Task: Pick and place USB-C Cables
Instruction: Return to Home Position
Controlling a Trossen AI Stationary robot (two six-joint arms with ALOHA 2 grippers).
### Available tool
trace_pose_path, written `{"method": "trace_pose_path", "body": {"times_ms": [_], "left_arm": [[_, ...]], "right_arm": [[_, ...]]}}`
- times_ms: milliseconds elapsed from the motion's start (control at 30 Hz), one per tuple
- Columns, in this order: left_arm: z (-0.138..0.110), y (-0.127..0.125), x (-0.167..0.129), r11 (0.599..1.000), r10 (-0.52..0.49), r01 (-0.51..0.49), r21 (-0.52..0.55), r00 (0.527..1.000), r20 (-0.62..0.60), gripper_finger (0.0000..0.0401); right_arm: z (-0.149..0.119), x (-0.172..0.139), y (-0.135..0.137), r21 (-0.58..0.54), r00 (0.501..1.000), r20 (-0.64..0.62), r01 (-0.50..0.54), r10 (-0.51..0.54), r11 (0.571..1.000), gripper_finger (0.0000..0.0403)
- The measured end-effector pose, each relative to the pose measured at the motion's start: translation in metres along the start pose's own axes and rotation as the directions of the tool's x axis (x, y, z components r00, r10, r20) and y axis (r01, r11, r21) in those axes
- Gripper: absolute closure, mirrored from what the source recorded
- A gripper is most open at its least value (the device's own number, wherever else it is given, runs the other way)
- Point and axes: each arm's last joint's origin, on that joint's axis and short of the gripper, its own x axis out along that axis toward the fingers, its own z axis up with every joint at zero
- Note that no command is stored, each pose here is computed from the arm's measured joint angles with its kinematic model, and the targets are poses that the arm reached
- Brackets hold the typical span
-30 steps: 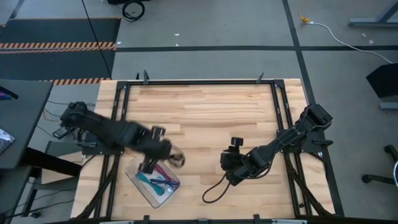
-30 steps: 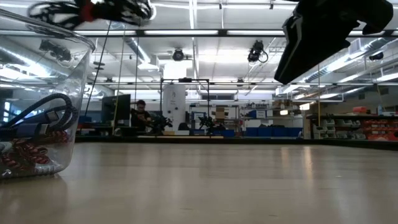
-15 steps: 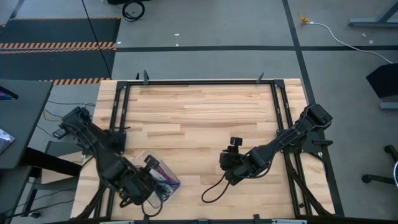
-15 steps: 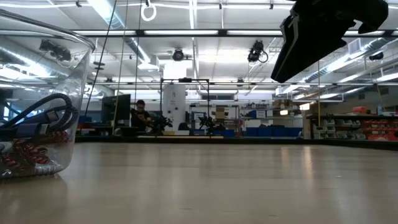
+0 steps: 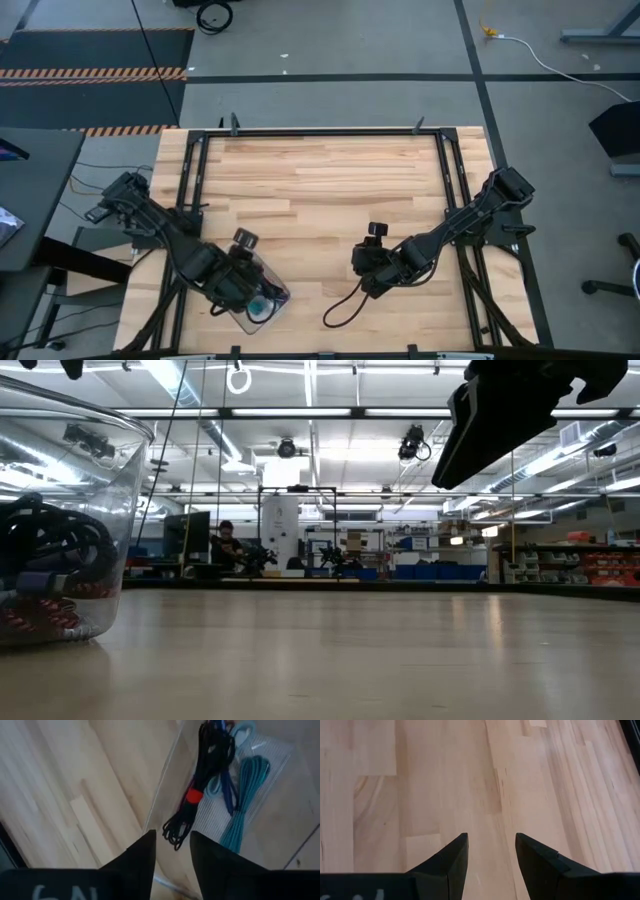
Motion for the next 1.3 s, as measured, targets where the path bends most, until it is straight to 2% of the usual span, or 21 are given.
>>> {"method": "trace_pose_path", "body": {"times_ms": [167,267,433,633,700,800,933,1033,1133,1233,1300], "left_arm": [[0.008,0.002,0.0,0.996,0.085,-0.083,-0.033,0.992,0.089,0.0258],[0.017,0.006,-0.001,0.986,0.161,-0.149,-0.074,0.971,0.18,0.0255],[0.037,0.017,-0.002,0.982,0.18,-0.151,-0.112,0.924,0.336,0.0257],[0.045,0.038,-0.003,0.942,0.317,-0.24,-0.236,0.868,0.381,0.0259],[0.055,0.046,-0.006,0.939,0.33,-0.237,-0.25,0.826,0.457,0.0259],[0.07,0.059,-0.012,0.954,0.299,-0.212,-0.214,0.752,0.587,0.0259],[0.083,0.096,-0.011,0.974,0.224,-0.131,-0.183,0.659,0.718,0.026],[0.083,0.131,-0.007,0.979,0.192,-0.061,-0.195,0.604,0.774,0.026],[0.077,0.162,-0.003,0.979,0.171,-0.007,-0.204,0.569,0.805,0.026],[0.071,0.185,-0.004,0.972,0.193,0.01,-0.233,0.526,0.828,0.026],[0.065,0.196,-0.007,0.971,0.196,0.019,-0.239,0.507,0.839,0.026]], "right_arm": [[0.0,0.0,0.0,-0.006,1.0,0.001,0.001,-0.001,1.0,0.0231],[0.002,0.0,0.0,-0.013,0.999,0.035,0.035,-0.035,0.999,0.0231],[0.019,-0.008,-0.001,0.025,0.965,0.23,0.126,-0.128,0.992,0.0232],[0.038,-0.049,-0.004,0.042,0.892,0.447,0.061,-0.073,0.997,0.0233],[0.041,-0.066,-0.007,0.052,0.866,0.498,0.025,-0.048,0.998,0.0233],[0.039,-0.088,-0.012,0.031,0.842,0.539,-0.003,-0.014,1.0,0.0233],[0.032,-0.116,-0.025,0.003,0.826,0.563,-0.029,0.022,1.0,0.0233],[0.025,-0.133,-0.035,-0.01,0.815,0.578,-0.049,0.046,0.999,0.0233],[0.02,-0.144,-0.047,-0.045,0.815,0.576,-0.038,0.057,0.998,0.0233],[0.02,-0.151,-0.064,-0.043,0.811,0.582,-0.044,0.061,0.998,0.0233],[0.021,-0.152,-0.075,-0.063,0.796,0.593,-0.102,0.119,0.993,0.0233]]}}
